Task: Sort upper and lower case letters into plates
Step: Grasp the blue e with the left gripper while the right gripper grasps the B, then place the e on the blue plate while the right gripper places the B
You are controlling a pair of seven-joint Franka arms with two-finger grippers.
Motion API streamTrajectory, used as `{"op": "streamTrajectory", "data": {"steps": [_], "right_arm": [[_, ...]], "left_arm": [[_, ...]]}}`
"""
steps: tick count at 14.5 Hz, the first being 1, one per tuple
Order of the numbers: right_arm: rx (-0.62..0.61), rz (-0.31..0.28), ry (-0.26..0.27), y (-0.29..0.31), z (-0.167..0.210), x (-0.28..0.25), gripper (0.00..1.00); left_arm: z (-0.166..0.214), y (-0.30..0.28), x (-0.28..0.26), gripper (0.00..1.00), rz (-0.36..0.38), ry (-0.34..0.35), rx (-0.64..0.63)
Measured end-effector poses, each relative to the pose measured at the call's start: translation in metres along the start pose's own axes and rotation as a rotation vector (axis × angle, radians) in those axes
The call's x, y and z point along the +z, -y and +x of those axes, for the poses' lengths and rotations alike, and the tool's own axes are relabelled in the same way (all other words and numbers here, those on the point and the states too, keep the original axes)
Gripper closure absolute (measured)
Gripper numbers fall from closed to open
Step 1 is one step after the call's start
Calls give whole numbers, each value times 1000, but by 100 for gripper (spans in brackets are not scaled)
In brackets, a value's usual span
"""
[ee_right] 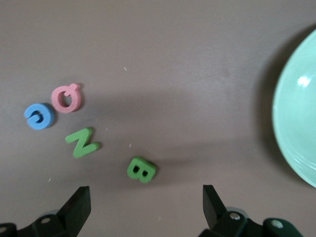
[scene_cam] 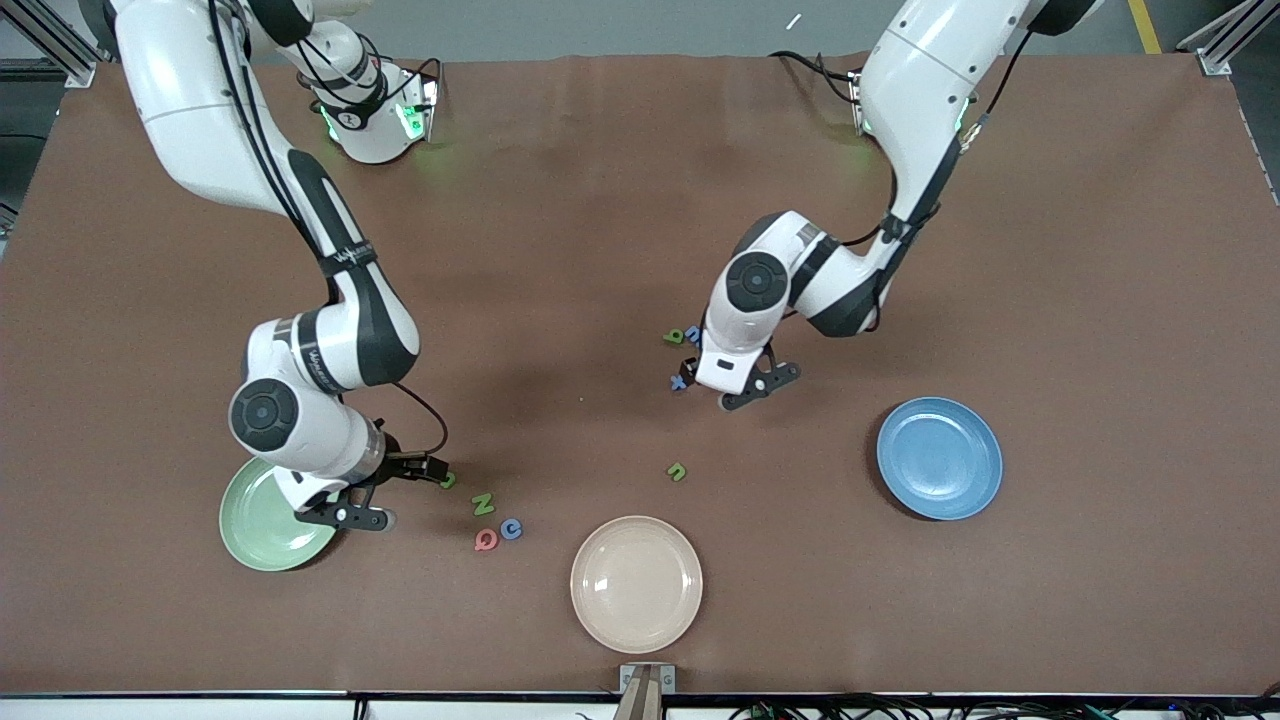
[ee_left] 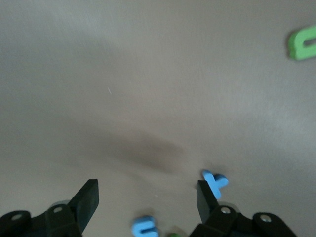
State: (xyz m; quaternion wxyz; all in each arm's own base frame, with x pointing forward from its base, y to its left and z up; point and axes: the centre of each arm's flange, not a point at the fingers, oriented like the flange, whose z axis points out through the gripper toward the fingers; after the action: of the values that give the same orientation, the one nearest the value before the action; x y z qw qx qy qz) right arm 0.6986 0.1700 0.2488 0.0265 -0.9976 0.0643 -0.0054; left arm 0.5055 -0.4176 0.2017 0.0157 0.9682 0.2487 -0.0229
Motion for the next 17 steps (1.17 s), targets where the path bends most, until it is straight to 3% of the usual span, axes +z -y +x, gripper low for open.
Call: {"op": "streamTrajectory", "data": {"steps": [1, 4, 11, 13, 15, 17], "right_arm": [[4, 3, -6, -1, 1, 12, 0], [7, 10, -26, -2, 3, 40, 0], [-26, -3, 12, 17, -12, 77, 0], [-30, -5, 14, 18, -13, 78, 5], [-34, -13, 11, 16, -12, 76, 24], [-40, -15, 5, 17, -9, 73, 47]], "left_arm": [[-11, -2, 7, 18, -12, -3, -31], [-27, 3, 21, 24, -13, 0, -86], [-40, 6, 29, 34, 5, 6, -200], [-44, 6, 31, 39, 9, 7, -223], [-49, 6, 33, 43, 13, 7, -234], [-54, 4, 31, 61, 10, 6, -233]]}}
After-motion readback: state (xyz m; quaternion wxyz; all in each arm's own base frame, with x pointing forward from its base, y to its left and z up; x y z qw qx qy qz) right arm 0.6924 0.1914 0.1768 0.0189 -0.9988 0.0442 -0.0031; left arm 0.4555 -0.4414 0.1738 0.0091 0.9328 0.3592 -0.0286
